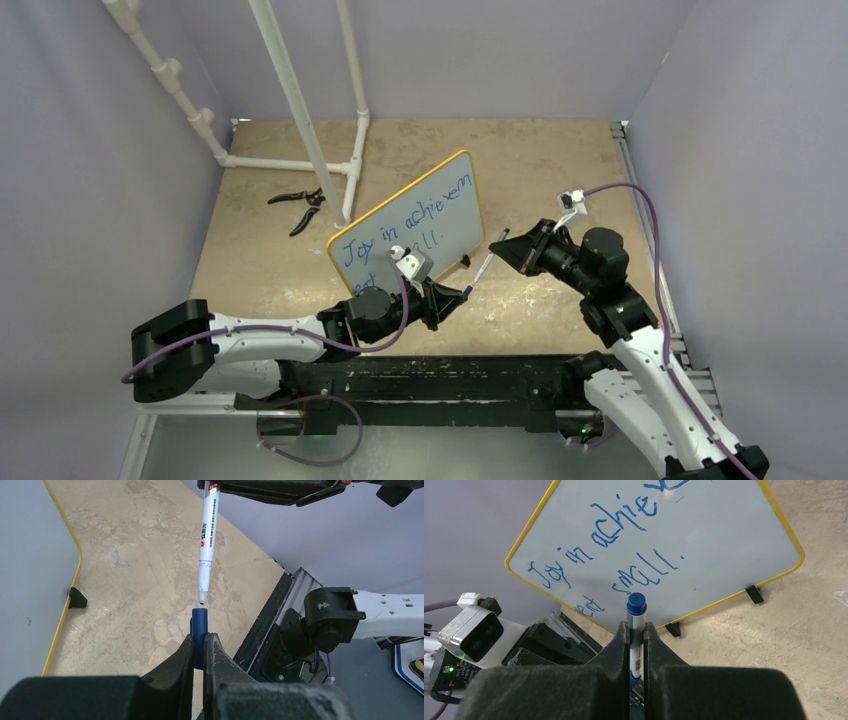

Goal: Write a sentence on the whiteboard
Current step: Close the whiteboard marker at the center of the board.

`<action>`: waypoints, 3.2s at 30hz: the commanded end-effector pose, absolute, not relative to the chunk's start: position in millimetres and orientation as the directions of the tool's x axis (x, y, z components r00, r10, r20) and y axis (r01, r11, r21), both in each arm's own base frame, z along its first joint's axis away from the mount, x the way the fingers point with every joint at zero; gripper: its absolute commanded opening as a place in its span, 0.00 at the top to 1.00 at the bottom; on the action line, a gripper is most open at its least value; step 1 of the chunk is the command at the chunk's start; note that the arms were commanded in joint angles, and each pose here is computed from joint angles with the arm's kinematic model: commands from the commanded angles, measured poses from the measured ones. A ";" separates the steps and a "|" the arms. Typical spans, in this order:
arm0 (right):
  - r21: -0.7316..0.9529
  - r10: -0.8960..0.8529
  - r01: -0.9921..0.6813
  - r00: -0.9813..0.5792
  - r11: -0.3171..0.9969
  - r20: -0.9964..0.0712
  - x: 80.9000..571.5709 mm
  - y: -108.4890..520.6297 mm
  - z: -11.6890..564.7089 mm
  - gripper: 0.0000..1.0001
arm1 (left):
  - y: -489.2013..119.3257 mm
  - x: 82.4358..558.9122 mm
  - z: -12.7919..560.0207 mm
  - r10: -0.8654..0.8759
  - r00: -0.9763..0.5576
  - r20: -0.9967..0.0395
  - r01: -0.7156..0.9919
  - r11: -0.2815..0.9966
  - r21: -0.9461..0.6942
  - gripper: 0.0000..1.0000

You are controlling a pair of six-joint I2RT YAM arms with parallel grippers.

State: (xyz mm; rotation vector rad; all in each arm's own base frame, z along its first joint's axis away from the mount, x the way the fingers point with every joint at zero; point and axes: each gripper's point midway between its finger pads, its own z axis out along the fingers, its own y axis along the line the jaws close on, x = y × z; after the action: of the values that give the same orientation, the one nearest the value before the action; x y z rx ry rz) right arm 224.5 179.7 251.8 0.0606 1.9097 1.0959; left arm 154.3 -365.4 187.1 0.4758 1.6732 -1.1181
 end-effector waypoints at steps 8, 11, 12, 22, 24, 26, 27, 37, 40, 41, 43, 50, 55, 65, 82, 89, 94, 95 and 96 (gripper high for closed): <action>0.703 0.433 -0.396 -0.580 0.592 -0.691 227.6 183.8 259.3 1.00 | -366.3 158.2 212.4 -0.275 -0.379 -0.884 0.752 0.466 -0.467 1.00; 0.709 0.428 -0.402 -0.590 0.579 -0.684 225.7 186.3 258.7 1.00 | -367.1 158.8 213.0 -0.275 -0.376 -0.885 0.753 0.467 -0.465 1.00; 0.711 0.424 -0.404 -0.596 0.576 -0.682 225.1 187.3 258.2 1.00 | -367.4 158.8 212.7 -0.273 -0.376 -0.885 0.753 0.467 -0.464 1.00; 0.733 0.396 -0.402 -0.647 0.549 -0.652 219.2 194.2 247.9 1.00 | -368.6 160.7 221.3 -0.292 -0.359 -0.886 0.758 0.463 -0.460 1.00; 0.748 0.391 -0.384 -0.673 0.542 -0.628 217.3 196.1 241.0 1.00 | -368.3 161.6 223.3 -0.296 -0.351 -0.888 0.759 0.465 -0.455 1.00; 0.761 0.388 -0.362 -0.695 0.539 -0.606 216.4 197.3 235.1 1.00 | -368.4 163.3 227.0 -0.303 -0.340 -0.890 0.760 0.468 -0.450 1.00; 0.766 0.387 -0.346 -0.707 0.541 -0.592 216.3 197.5 230.2 1.00 | -368.2 164.2 228.9 -0.307 -0.334 -0.891 0.760 0.471 -0.447 1.00; 0.803 0.414 -0.337 -0.721 0.491 -0.556 208.1 200.0 220.8 1.00 | -373.2 175.3 244.5 -0.346 -0.274 -0.897 0.761 0.492 -0.422 1.00; 0.798 0.409 -0.333 -0.722 0.501 -0.558 207.1 198.8 216.0 1.00 | -374.7 178.8 253.2 -0.370 -0.256 -0.893 0.760 0.494 -0.422 1.00; 0.795 0.407 -0.329 -0.722 0.509 -0.559 207.1 197.9 213.5 1.00 | -375.5 180.0 255.7 -0.375 -0.250 -0.892 0.761 0.494 -0.421 1.00; 0.790 0.397 -0.329 -0.726 0.517 -0.562 206.4 197.5 209.1 1.00 | -377.8 181.7 260.0 -0.381 -0.238 -0.893 0.764 0.495 -0.414 1.00; 0.770 0.340 -0.350 -0.744 0.534 -0.574 201.3 198.9 195.4 1.00 | -380.1 191.0 275.2 -0.410 -0.199 -0.890 0.770 0.497 -0.401 1.00; 0.763 0.298 -0.341 -0.772 0.550 -0.561 196.1 200.0 180.8 1.00 | -378.8 194.5 284.4 -0.427 -0.163 -0.889 0.778 0.499 -0.382 1.00; 0.717 0.275 -0.301 -0.777 0.629 -0.567 192.9 190.1 157.0 1.00 | -380.0 201.6 294.6 -0.439 -0.133 -0.889 0.794 0.490 -0.361 1.00; 0.718 0.374 -0.399 -0.653 0.570 -0.659 213.7 194.8 218.9 1.00 | -376.9 135.1 214.5 -0.066 -0.443 -0.894 0.832 0.342 -0.437 0.36; 0.692 0.356 -0.500 -0.610 0.520 -0.708 205.7 200.1 245.4 1.00 | -387.3 128.6 187.1 0.011 -0.530 -0.848 0.800 0.339 -0.495 0.30; 0.675 0.339 -0.542 -0.595 0.500 -0.729 200.1 202.0 254.7 1.00 | -391.0 129.2 182.4 0.007 -0.549 -0.836 0.788 0.340 -0.514 0.31; 0.673 0.336 -0.546 -0.594 0.498 -0.731 199.3 202.3 255.3 1.00 | -390.8 130.7 182.1 0.004 -0.547 -0.837 0.786 0.347 -0.512 0.32; 0.672 0.336 -0.550 -0.593 0.495 -0.732 198.6 202.4 256.8 1.00 | -390.7 132.1 182.1 0.000 -0.548 -0.837 0.783 0.352 -0.512 0.32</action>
State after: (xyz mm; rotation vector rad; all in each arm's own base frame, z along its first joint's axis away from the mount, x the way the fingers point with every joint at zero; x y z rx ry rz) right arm 203.1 197.7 224.0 -0.0779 1.9437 1.2056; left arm 128.1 -383.5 161.9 0.7290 1.8779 -1.2195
